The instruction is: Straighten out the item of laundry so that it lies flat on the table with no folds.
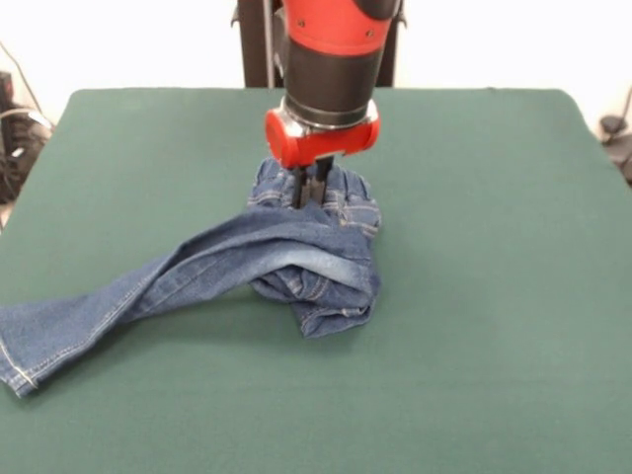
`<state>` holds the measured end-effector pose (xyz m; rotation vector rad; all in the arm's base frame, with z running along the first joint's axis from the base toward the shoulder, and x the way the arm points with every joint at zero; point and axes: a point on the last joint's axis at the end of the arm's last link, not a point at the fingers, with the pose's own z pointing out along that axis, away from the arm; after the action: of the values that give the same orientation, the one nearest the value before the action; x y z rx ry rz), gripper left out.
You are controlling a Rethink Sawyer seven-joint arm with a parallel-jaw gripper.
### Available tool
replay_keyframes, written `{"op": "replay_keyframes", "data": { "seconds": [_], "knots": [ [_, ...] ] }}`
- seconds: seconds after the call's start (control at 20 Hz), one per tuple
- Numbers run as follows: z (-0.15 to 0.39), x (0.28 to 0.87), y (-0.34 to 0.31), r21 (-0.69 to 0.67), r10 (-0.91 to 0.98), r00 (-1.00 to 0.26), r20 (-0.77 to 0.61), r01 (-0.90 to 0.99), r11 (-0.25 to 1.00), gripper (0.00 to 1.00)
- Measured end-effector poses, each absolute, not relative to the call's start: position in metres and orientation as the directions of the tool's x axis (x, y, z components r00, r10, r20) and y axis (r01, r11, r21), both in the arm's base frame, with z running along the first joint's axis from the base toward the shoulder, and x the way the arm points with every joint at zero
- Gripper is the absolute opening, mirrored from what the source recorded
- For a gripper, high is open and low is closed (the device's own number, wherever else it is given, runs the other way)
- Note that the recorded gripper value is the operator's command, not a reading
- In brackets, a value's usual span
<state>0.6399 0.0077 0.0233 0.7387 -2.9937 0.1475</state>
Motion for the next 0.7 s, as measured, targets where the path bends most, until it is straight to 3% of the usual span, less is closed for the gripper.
{"op": "replay_keyframes", "data": {
  "seconds": [0.7],
  "knots": [
    [0.057,0.651,0.006,-0.09,-0.453,-0.888,0.075,-0.459,0.884,0.0]
  ]
}}
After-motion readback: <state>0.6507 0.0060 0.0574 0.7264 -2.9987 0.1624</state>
